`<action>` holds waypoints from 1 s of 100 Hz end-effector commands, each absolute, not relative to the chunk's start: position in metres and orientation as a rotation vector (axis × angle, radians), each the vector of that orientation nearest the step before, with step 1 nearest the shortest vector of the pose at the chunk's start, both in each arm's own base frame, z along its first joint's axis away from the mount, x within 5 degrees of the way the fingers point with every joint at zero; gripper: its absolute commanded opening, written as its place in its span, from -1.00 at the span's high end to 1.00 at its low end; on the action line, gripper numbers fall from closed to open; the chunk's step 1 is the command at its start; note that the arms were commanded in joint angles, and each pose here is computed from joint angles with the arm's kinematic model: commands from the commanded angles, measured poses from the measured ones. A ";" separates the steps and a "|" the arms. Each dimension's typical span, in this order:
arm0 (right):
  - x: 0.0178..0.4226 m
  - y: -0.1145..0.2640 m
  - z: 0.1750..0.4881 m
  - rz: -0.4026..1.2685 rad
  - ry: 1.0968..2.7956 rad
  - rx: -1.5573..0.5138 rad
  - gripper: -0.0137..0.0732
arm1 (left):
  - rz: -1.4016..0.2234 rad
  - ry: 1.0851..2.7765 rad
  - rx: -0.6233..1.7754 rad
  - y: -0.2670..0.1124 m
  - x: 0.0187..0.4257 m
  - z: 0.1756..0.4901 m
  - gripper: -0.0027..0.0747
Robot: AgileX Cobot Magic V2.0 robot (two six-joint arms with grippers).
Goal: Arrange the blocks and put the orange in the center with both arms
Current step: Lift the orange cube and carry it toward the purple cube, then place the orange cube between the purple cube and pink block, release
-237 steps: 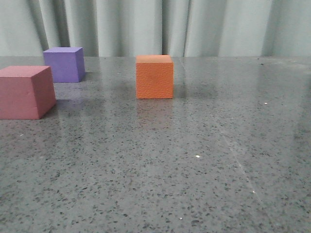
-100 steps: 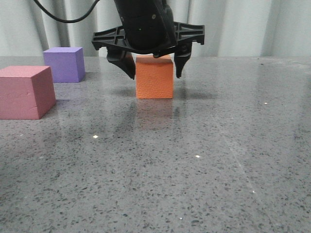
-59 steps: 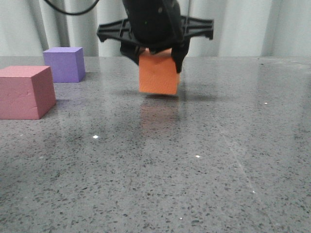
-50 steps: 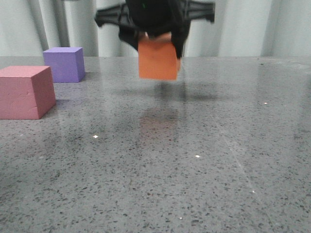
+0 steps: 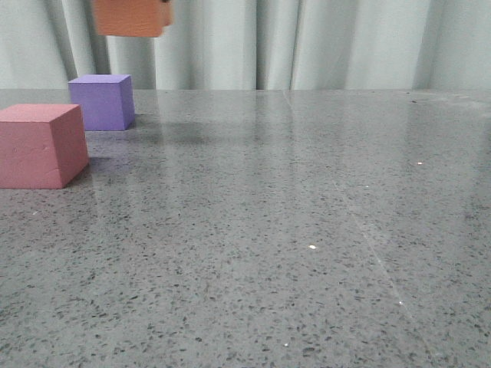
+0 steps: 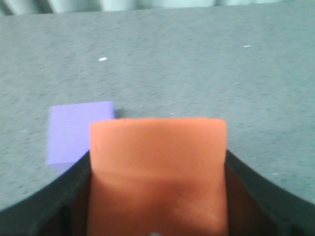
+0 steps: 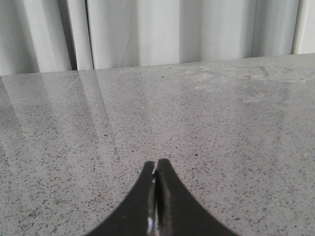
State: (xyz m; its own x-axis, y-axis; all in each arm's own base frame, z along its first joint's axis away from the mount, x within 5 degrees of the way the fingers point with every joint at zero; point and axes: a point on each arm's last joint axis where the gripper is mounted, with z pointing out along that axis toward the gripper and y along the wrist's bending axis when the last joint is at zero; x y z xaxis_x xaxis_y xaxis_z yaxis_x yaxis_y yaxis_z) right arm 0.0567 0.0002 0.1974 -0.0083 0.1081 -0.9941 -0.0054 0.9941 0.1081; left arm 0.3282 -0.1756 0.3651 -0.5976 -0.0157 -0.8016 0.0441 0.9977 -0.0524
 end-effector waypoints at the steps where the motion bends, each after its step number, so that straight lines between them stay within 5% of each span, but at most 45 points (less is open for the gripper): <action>1: 0.055 0.000 0.210 0.086 1.470 0.071 0.84 | -0.138 2.113 0.013 -0.155 0.316 0.387 0.46; 34: 0.055 0.000 0.210 0.086 1.470 0.071 0.84 | -0.157 2.141 -0.062 -0.113 0.312 0.351 0.46; 100: 0.055 0.000 0.210 0.086 1.470 0.071 0.84 | -0.153 2.208 -0.009 -0.122 0.332 0.310 0.46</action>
State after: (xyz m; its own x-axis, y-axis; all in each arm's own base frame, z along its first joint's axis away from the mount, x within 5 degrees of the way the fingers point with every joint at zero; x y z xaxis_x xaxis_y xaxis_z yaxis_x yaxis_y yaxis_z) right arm 0.0567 0.0002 0.1974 -0.0083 0.1081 -0.9941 -0.0054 0.9941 0.1081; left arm 0.3287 -0.1186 0.2945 -0.6597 -0.0538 -0.7496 0.0108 0.9967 -0.0810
